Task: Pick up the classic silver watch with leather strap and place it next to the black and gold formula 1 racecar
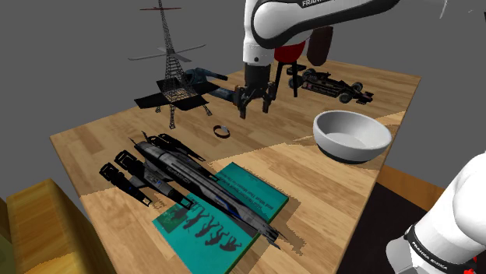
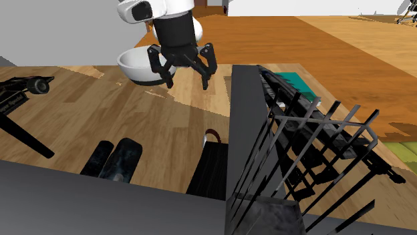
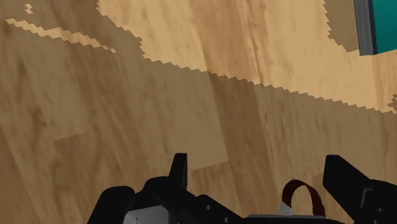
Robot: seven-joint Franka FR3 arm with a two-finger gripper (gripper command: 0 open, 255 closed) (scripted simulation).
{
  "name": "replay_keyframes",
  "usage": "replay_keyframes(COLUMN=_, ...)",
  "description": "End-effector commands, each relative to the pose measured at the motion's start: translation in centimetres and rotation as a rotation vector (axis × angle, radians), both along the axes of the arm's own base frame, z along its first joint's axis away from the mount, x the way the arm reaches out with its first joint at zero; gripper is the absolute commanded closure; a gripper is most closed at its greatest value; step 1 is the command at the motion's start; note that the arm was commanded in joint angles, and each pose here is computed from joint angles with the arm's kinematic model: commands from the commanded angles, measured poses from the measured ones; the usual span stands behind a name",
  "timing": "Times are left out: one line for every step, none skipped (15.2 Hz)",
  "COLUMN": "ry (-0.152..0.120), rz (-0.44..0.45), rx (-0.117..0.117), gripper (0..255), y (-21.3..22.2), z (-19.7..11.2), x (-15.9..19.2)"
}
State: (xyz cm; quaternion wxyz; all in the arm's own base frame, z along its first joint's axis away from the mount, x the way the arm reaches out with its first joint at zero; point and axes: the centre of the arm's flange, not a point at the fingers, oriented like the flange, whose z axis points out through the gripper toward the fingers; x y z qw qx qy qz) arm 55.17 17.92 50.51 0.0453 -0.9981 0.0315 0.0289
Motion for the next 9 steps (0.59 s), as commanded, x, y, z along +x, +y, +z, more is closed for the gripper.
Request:
replay_keyframes(ry=0.004, rz=0.005, rx=0.002, gripper=0, y=1.4, z=-0.9, x=2.1)
replay_keyframes(ry=0.006, rz=0.008, rx=0.003, gripper=0, y=2.1, z=-1.3, x=3.2)
replay_keyframes(ry=0.008, rz=0.011, rx=0.004, gripper=0, y=2.9, z=-1.7, x=4.3)
replay_keyframes(ry=0.010, rz=0.013, rx=0.005, gripper=0, y=3.6, z=-2.1, x=5.3)
replay_keyframes(ry=0.012, rz=0.016, rx=0.006, gripper=0, y=4.3, z=-2.5, x=6.4)
replay_keyframes(ry=0.014, rz=0.019, rx=0.006, gripper=0, y=5.0, z=-3.0, x=7.4)
replay_keyframes(ry=0.015, rz=0.019, rx=0.007, gripper=0, y=5.2, z=-3.1, x=7.7)
replay_keyframes(ry=0.015, rz=0.019, rx=0.007, gripper=0, y=5.2, z=-3.6, x=7.6)
replay_keyframes(ry=0.015, rz=0.019, rx=0.007, gripper=0, y=5.3, z=-4.1, x=7.6)
